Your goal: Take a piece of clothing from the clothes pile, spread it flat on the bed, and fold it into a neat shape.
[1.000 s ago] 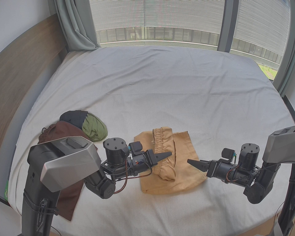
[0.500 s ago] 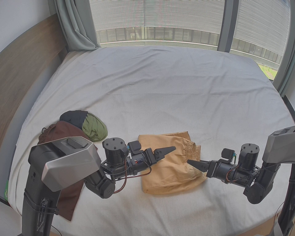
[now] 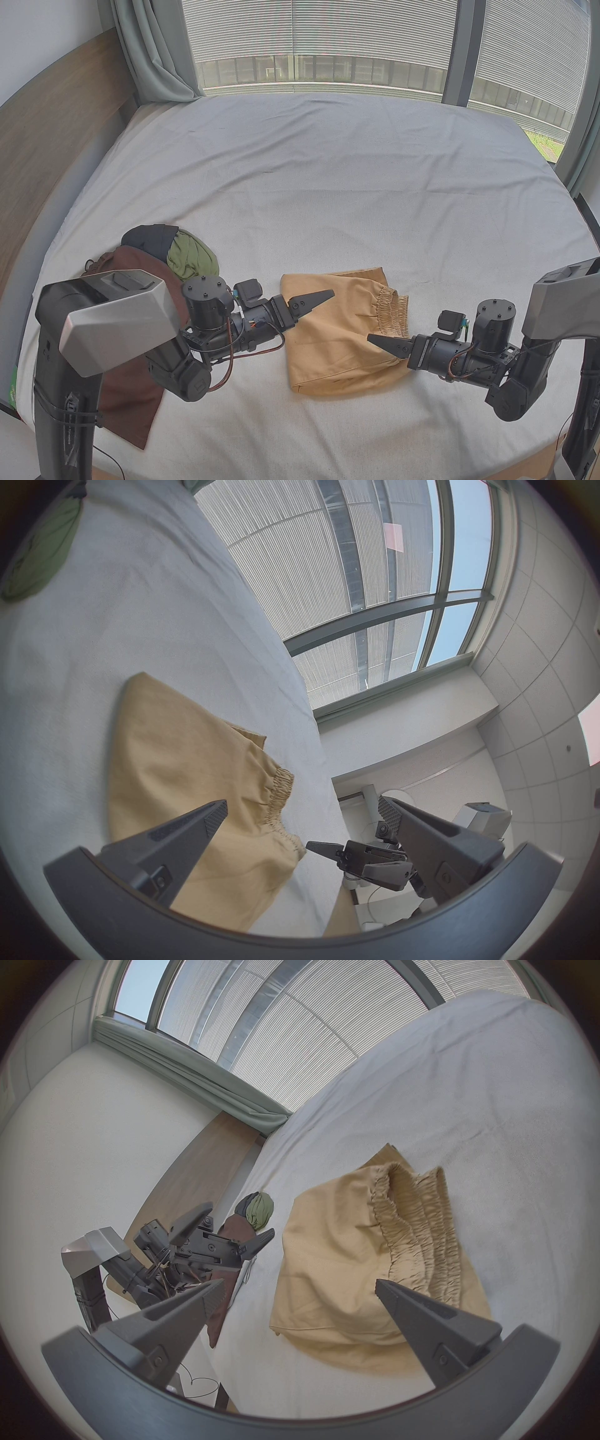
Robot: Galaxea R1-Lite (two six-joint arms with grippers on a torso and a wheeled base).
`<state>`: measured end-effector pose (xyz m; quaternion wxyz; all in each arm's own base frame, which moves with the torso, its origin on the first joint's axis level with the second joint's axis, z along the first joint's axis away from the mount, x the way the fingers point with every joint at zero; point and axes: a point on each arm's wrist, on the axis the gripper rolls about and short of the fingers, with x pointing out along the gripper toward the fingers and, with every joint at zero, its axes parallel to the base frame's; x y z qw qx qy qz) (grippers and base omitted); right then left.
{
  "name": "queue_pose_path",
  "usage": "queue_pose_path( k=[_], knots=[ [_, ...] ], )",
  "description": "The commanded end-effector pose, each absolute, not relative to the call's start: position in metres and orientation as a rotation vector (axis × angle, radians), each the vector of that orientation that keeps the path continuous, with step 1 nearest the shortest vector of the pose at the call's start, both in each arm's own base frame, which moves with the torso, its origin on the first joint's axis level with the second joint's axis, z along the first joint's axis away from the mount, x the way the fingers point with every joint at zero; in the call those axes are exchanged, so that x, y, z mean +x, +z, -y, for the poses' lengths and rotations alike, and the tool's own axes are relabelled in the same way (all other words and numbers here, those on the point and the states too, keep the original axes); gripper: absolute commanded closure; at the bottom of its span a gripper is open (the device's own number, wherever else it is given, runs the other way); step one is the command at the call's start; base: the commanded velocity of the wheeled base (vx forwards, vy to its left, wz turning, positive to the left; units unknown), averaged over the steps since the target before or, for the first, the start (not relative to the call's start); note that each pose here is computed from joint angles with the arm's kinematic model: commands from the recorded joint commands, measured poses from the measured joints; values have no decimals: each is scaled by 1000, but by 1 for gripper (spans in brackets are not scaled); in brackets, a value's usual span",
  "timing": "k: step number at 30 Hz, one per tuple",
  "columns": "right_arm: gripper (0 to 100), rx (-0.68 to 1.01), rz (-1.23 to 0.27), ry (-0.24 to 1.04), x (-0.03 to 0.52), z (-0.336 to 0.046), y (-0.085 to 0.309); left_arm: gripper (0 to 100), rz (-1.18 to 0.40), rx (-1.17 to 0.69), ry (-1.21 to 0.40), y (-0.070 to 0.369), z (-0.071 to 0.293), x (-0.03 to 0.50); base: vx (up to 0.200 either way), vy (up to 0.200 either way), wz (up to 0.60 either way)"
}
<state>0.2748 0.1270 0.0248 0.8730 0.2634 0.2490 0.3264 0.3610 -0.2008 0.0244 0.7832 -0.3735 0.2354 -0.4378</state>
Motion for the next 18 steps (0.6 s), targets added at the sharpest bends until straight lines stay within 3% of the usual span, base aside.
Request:
queue_pose_path(
  k=[1, 10, 18],
  knots=[
    [0, 550, -549, 673, 278, -139, 11, 0, -480, -766, -920, 28, 186, 357, 0, 0, 0],
    [0, 533, -597, 592, 284, -143, -18, 0, -399, -719, -874, 31, 157, 354, 0, 0, 0],
    [0, 502, -652, 538, 281, -136, -37, 0, -429, -716, -839, 41, 136, 333, 0, 0, 0]
  ],
)
